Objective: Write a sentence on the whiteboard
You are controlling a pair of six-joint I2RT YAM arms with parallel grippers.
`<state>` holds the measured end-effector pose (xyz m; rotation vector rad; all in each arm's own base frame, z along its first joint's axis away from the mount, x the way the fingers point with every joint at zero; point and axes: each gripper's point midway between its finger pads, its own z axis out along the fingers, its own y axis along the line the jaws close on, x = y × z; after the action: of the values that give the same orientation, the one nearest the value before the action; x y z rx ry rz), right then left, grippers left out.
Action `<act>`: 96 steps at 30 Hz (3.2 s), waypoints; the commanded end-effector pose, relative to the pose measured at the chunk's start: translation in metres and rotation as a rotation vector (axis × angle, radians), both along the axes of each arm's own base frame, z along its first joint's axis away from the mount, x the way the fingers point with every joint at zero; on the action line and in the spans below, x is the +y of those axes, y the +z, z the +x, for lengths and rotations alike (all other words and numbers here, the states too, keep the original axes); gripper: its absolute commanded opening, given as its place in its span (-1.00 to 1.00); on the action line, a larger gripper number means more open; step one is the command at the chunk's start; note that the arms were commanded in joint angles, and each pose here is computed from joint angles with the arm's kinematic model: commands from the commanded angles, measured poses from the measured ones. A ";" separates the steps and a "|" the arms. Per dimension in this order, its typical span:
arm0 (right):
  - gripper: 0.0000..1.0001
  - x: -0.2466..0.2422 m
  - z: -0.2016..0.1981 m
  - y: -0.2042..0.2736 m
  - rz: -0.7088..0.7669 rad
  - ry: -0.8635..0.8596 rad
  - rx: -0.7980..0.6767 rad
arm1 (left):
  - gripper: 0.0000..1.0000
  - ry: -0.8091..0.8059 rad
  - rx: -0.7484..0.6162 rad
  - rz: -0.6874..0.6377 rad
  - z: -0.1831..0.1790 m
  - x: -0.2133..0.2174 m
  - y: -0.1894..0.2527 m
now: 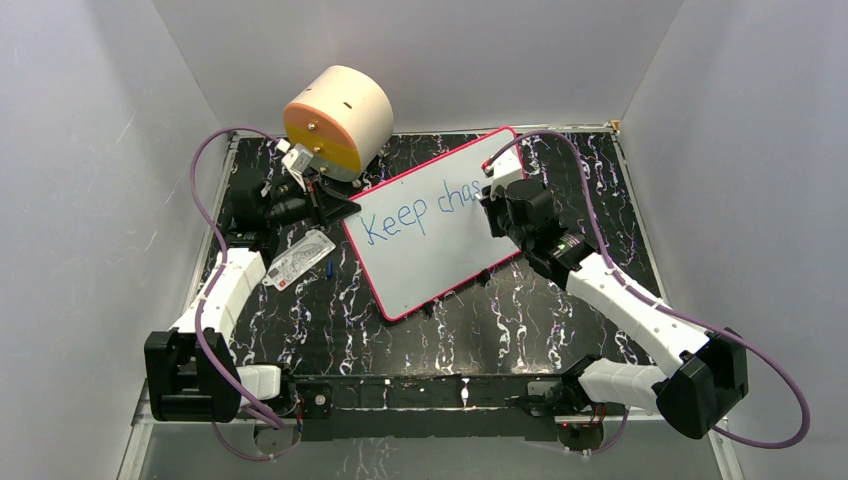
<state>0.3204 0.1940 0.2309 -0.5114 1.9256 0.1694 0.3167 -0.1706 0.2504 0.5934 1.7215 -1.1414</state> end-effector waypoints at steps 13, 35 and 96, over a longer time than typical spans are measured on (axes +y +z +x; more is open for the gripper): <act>-1.00 -0.011 0.009 0.057 0.117 -0.068 -0.150 | -1.00 -0.077 0.000 0.040 -0.011 -0.010 -0.019; -1.00 -0.004 0.030 0.078 0.133 -0.041 -0.212 | -1.00 -0.081 0.002 0.040 -0.012 -0.010 -0.020; -1.00 -0.016 0.018 0.017 0.058 -0.050 -0.044 | -1.00 -0.082 0.002 0.040 -0.012 -0.010 -0.020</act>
<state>0.3405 0.1804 0.2477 -0.4359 1.8811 0.1679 0.3165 -0.1708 0.2507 0.5974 1.7201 -1.1432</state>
